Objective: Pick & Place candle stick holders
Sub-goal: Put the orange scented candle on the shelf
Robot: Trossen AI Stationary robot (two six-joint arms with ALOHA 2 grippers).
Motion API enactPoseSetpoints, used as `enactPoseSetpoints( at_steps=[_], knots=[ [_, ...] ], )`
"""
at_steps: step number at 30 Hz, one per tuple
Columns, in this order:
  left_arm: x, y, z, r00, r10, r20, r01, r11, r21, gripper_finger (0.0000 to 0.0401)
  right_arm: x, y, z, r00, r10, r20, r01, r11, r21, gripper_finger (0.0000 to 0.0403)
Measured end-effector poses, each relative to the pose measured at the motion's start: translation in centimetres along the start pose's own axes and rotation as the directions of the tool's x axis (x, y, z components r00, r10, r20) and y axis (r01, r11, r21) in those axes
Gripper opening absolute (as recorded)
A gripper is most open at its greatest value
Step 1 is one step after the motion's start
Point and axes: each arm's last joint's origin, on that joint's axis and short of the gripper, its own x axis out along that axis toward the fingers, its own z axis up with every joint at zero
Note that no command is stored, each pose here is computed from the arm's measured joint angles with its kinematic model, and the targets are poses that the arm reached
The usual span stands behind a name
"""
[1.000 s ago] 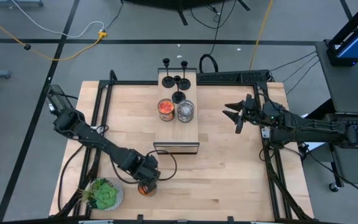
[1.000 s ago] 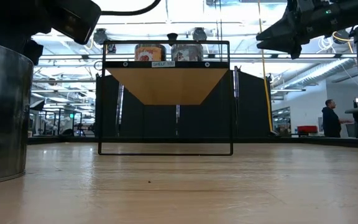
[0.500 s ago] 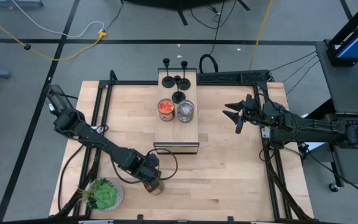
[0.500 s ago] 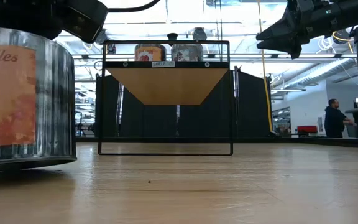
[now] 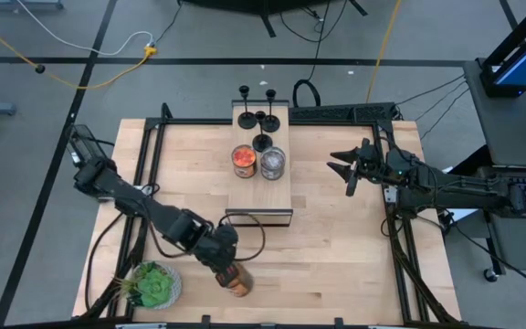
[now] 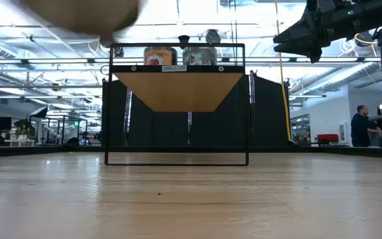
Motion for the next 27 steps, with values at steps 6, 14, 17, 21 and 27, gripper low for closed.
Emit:
enactPoseSetpoints(
  at_steps=[6,14,17,21,27],
  knots=[
    [-5.5,-2.4,2.0,0.986,-0.067,0.153,0.064,0.998,0.02,0.0001,0.0,0.0,0.0,1.0,0.0,-0.001,0.0,1.0,0.0,0.0155],
    [-10.8,-1.2,5.3,0.963,0.021,0.269,-0.002,0.998,-0.07,0.0001,0.0,0.0,0.0,1.0,0.0,-0.004,0.0,1.0,-0.001,0.0155],
    [-12.1,-0.4,6.8,0.954,0.044,0.297,-0.02,0.996,-0.086,0.0001,0.0,0.0,-0.1,1.0,-0.002,-0.012,0.002,1.0,-0.002,0.0155],
    [-13.5,0.5,8.9,0.934,0.033,0.356,-0.003,0.996,-0.085,0.0,0.0,0.0,-0.1,1.0,-0.002,-0.012,0.002,1.0,-0.002,0.0155],
    [-14.3,2.9,11.1,0.925,0.117,0.361,-0.071,0.988,-0.138,0.0,0.0,0.0,-0.1,1.0,-0.003,-0.013,0.003,1.0,-0.003,0.0155]
  ],
)
